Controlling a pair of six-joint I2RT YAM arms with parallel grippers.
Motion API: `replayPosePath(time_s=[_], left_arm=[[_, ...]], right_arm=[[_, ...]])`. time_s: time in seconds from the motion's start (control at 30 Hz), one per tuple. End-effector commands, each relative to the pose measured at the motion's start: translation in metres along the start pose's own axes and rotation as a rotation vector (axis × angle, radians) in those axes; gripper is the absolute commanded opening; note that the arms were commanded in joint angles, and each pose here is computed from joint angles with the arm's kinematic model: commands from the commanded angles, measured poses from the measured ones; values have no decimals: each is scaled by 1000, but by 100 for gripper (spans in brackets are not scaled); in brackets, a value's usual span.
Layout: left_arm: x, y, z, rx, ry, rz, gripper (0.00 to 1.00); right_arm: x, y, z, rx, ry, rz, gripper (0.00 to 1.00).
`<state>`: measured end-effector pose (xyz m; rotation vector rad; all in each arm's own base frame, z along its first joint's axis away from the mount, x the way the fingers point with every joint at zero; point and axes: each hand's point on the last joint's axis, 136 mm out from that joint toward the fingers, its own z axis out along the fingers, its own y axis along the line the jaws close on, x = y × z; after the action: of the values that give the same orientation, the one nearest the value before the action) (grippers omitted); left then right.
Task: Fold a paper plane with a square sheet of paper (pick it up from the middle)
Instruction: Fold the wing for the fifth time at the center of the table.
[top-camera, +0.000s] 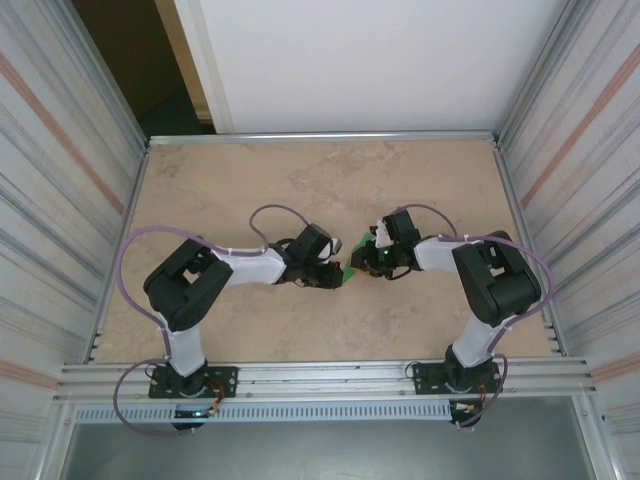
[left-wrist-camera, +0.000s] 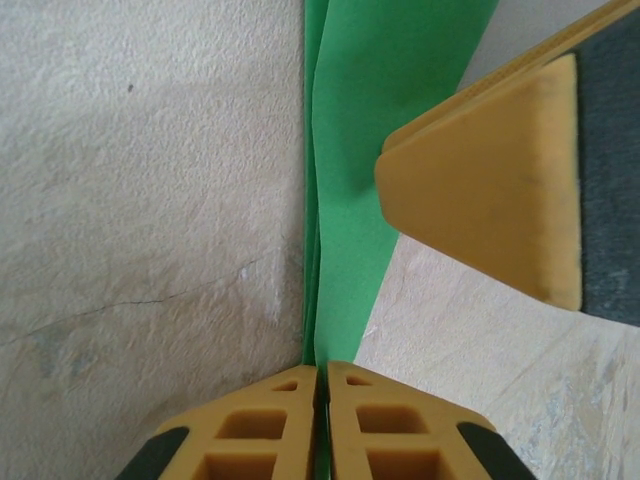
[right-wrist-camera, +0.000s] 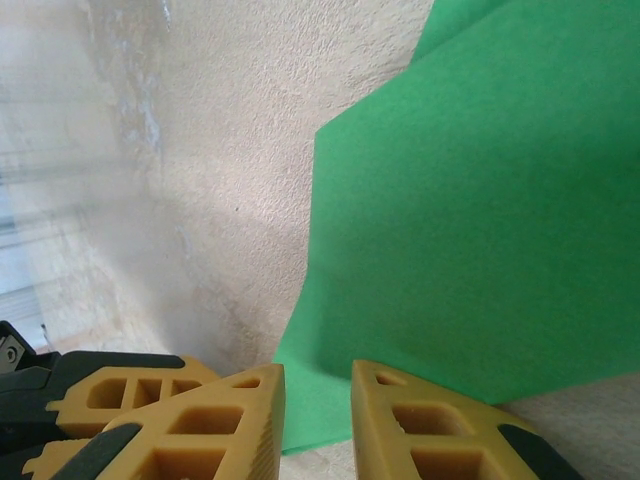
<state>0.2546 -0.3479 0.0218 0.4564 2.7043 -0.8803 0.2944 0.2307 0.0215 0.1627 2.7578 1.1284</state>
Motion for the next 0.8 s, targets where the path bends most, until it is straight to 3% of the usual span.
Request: replayPosePath(time_s=[0.0, 0.23, 0.37, 0.6, 0.77], left_arm=[[13, 13, 0, -63, 48, -27, 13], [-15, -1, -43, -16, -79, -32, 29], [-26, -16, -53, 62, -115, -41, 30], [-30, -32, -26, 160, -46, -84, 10], [-26, -33, -15, 176, -6, -93, 6]], right_arm=[[3, -17, 4, 74, 16, 29, 23], [5, -23, 5, 103, 29, 28, 23], [6, -24, 5, 110, 33, 31, 23], [5, -25, 5, 116, 36, 35, 21], [6, -26, 5, 119, 39, 35, 20]])
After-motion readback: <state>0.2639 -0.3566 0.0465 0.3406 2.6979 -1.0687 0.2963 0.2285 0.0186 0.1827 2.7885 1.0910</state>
